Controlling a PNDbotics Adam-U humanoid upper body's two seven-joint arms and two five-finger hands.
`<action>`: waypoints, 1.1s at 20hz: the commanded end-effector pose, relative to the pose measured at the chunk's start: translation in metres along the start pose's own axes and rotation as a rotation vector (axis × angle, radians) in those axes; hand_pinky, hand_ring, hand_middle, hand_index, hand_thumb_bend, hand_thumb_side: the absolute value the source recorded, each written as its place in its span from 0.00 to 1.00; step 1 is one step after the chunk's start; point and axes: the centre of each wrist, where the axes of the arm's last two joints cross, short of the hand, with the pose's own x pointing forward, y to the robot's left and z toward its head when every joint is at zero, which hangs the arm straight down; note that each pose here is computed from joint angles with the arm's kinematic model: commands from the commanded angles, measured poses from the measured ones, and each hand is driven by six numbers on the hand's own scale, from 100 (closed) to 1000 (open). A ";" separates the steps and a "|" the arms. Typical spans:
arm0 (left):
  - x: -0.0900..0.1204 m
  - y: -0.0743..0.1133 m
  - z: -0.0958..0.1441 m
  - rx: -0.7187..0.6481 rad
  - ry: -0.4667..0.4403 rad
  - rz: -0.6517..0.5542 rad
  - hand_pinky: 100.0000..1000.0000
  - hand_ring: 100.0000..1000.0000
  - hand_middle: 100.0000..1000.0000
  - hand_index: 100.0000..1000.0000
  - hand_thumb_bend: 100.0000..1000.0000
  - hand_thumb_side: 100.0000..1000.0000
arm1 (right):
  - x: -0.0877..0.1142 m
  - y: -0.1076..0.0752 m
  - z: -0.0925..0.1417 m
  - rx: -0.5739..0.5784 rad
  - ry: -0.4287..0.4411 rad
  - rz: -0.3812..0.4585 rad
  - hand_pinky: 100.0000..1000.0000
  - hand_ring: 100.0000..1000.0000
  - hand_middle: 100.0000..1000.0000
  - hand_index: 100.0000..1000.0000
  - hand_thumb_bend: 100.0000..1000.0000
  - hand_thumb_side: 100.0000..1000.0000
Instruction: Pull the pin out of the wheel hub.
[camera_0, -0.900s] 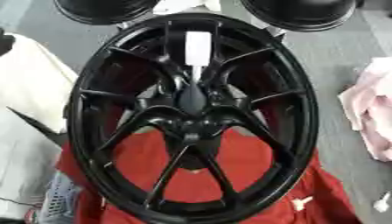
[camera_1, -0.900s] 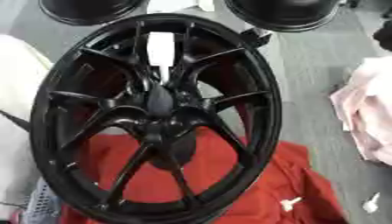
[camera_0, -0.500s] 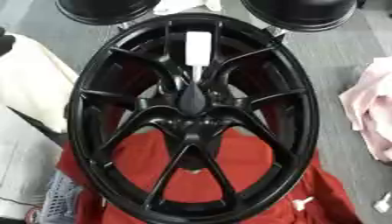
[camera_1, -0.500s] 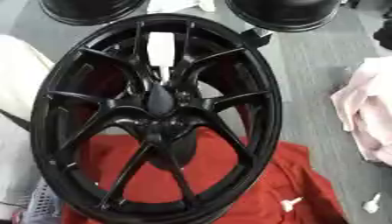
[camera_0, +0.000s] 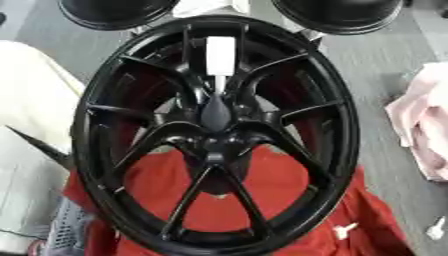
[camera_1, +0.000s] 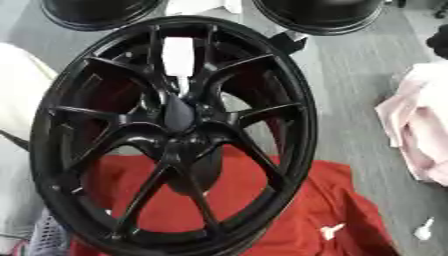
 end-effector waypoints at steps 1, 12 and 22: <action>0.013 0.015 -0.015 -0.088 -0.034 -0.129 0.81 0.66 0.58 0.81 0.00 0.69 | 0.008 -0.003 -0.003 0.010 -0.032 0.032 0.79 0.65 0.51 0.56 0.00 0.55; 0.052 0.039 -0.062 -0.486 -0.019 -0.587 0.80 0.69 0.62 0.80 0.00 0.70 | 0.007 -0.009 -0.002 -0.004 -0.040 0.063 0.79 0.66 0.51 0.56 0.00 0.54; 0.087 0.015 -0.117 -0.859 -0.068 -0.861 0.80 0.72 0.66 0.79 0.00 0.67 | 0.005 -0.007 0.001 0.011 -0.021 0.067 0.79 0.65 0.51 0.56 0.00 0.55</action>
